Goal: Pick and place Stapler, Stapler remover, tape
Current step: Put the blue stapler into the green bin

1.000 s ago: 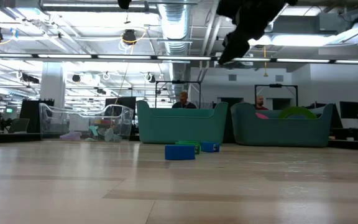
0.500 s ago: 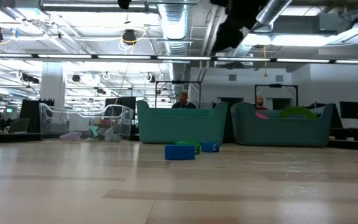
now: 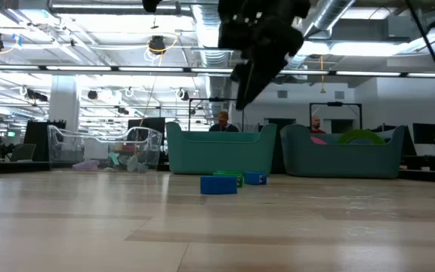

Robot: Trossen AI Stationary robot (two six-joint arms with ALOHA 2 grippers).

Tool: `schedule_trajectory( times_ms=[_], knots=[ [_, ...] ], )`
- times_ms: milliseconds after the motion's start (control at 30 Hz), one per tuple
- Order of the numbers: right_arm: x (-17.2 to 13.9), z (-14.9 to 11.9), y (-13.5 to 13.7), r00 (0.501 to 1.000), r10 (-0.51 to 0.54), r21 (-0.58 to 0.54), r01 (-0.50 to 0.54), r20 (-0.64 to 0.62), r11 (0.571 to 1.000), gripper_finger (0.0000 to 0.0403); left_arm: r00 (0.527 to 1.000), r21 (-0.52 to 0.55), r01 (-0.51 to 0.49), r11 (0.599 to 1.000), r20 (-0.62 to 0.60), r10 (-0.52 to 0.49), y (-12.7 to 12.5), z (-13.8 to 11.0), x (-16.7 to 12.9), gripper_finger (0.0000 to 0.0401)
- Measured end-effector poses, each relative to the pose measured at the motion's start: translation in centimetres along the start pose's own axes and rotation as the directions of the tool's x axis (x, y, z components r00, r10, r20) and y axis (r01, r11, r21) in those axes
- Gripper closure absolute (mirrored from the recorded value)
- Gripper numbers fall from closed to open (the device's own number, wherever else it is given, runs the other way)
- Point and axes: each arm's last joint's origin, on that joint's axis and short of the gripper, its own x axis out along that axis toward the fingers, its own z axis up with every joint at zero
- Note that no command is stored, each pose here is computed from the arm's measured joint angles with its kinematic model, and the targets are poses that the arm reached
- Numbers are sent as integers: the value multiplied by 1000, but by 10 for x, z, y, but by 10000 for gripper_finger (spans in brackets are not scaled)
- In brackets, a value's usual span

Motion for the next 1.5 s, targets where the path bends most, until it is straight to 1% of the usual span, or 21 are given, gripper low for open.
schedule_trajectory(
  times_ms=[100, 333, 433, 500, 600, 767, 900, 967, 1067, 1133, 1233, 1367, 1500],
  knots=[
    [13, -2, -2, 999, 13, -1, -13, -45, 1000, 152, 1000, 1, 0, 1000, -4, 0, 0, 0, 0, 116],
    [28, -1, -3, 998, 34, -1, -34, -61, 999, 152, 1000, 1, -1, 1000, -6, 1, 0, -1, 0, 116],
    [30, -6, -1, 993, 100, 24, -99, -66, 995, 152, 1000, 1, -9, 1000, -13, 9, 0, -1, 0, 116],
    [29, -12, 2, 991, 115, 26, -113, -65, 993, 153, 1000, 1, -15, 1000, -13, 15, 1, -1, 0, 116],
    [32, -28, 8, 991, 116, 26, -115, -68, 993, 156, 1000, 2, -18, 1000, -16, 18, 1, -2, 0, 116],
    [35, -38, 14, 994, 78, -30, -75, 77, 997, 167, 999, 2, -27, 1000, -17, 27, 1, -2, 0, 116],
    [42, -43, 17, 988, 63, -55, -55, 143, 997, 175, 999, 2, -28, 1000, -17, 28, 1, -2, 0, 116],
    [50, -46, 16, 987, 61, -56, -54, 147, 997, 177, 999, 2, -28, 1000, -17, 28, 1, -2, 0, 116],
    [67, -51, 15, 991, 69, -47, -64, 110, 997, 175, 999, 2, -27, 1000, -18, 27, 1, -2, 0, 116],
    [77, -54, 14, 994, 76, -40, -73, 78, 997, 171, 999, 2, -28, 1000, -18, 28, 1, -2, 0, 116],
    [88, -55, 12, 995, 80, -37, -78, 64, 996, 160, 999, 2, -28, 1000, -20, 28, 1, -2, 0, 116],
    [90, -53, 11, 994, 69, -42, -66, 81, 997, 146, 999, 2, -28, 1000, -26, 28, 1, -3, 0, 116],
    [86, -51, 11, 995, 37, -45, -33, 96, 998, 142, 999, 3, -39, 999, -26, 39, 1, -3, 0, 116]
  ],
)
